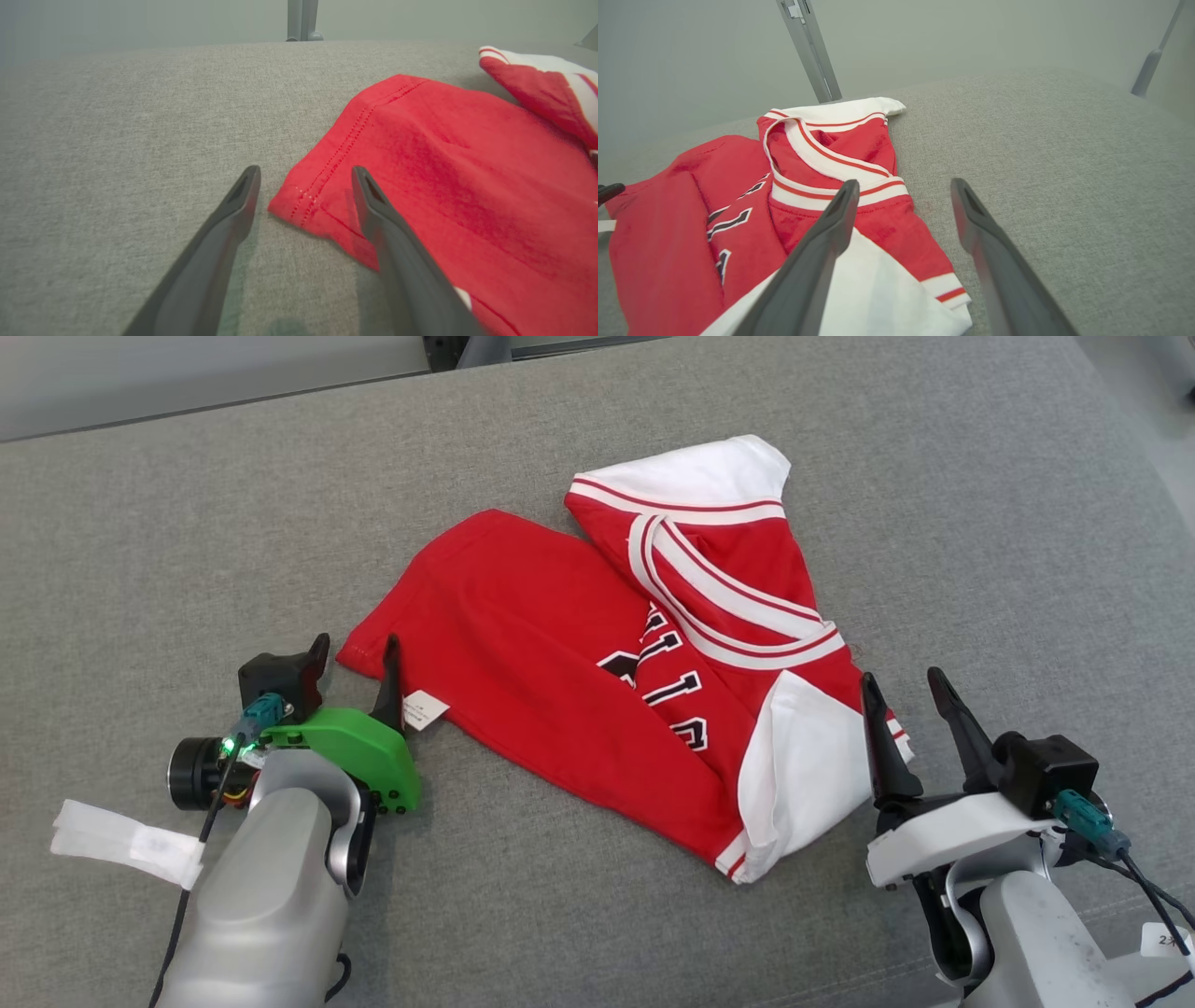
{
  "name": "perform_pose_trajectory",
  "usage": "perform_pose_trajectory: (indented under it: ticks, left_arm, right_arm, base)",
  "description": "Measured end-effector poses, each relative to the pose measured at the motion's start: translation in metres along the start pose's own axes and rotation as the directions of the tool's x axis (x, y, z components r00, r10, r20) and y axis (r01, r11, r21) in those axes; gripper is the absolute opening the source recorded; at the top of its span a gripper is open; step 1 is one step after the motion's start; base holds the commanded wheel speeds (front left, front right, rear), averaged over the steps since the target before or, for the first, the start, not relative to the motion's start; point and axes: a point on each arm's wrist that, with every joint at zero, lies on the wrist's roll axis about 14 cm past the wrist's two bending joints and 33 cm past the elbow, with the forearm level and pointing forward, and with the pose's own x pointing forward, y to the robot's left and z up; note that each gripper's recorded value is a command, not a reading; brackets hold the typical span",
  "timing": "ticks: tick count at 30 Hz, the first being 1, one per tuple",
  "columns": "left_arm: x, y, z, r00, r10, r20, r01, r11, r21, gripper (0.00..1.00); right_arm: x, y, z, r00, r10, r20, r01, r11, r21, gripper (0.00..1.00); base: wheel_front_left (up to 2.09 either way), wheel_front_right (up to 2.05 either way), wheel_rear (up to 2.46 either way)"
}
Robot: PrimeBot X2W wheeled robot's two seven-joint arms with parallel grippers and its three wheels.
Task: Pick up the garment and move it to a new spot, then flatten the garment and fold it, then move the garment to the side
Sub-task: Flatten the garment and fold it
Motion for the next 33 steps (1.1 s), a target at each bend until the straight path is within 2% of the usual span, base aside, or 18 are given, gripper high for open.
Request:
perform_pose_trajectory:
  ticks: [1, 3, 11, 16, 19, 26, 29, 33]
  left_arm:
    - [0.001, 0.000, -0.002, 1.000, -0.002, -0.005, 0.002, 1.000, -0.001, 0.52]
    - [0.003, 0.001, -0.008, 1.000, -0.003, -0.025, 0.003, 1.000, -0.001, 0.00]
    - [0.001, 0.008, -0.012, 0.999, 0.011, -0.036, -0.011, 1.000, -0.010, 0.00]
    - [-0.006, 0.035, 0.021, 0.991, 0.113, 0.077, -0.110, 0.993, -0.041, 0.00]
    - [-0.023, 0.051, 0.022, 0.980, 0.172, 0.099, -0.167, 0.984, -0.055, 0.00]
    - [-0.081, 0.094, -0.002, 0.939, 0.338, 0.072, -0.330, 0.938, -0.103, 0.00]
    - [-0.109, 0.111, -0.012, 0.909, 0.413, 0.061, -0.403, 0.906, -0.131, 0.00]
    - [-0.141, 0.114, -0.034, 0.891, 0.454, 0.019, -0.446, 0.883, -0.147, 0.00]
  right_arm:
    - [0.000, -0.001, -0.001, 1.000, -0.003, -0.002, 0.003, 1.000, -0.001, 1.00]
    - [0.000, -0.003, -0.001, 1.000, -0.008, -0.003, 0.008, 1.000, -0.007, 1.00]
    - [0.002, -0.007, 0.000, 1.000, -0.017, 0.000, 0.017, 1.000, -0.016, 1.00]
    - [0.005, 0.000, 0.002, 1.000, 0.000, 0.008, 0.001, 1.000, -0.010, 1.00]
    - [0.005, 0.003, 0.002, 1.000, 0.009, 0.010, -0.009, 1.000, -0.003, 1.00]
    - [0.002, 0.023, 0.007, 0.998, 0.059, 0.025, -0.060, 0.998, 0.021, 1.00]
    - [-0.001, 0.030, 0.009, 0.996, 0.080, 0.028, -0.081, 0.996, 0.026, 1.00]
    - [-0.005, 0.040, 0.012, 0.993, 0.107, 0.038, -0.109, 0.994, 0.028, 1.00]
  base:
    - [0.00, 0.00, 0.00]
    - [0.00, 0.00, 0.00]
    - [0.00, 0.00, 0.00]
    - [0.00, 0.00, 0.00]
    - [0.00, 0.00, 0.00]
    - [0.00, 0.00, 0.00]
    - [0.00, 0.00, 0.00]
    - [0.00, 0.00, 0.00]
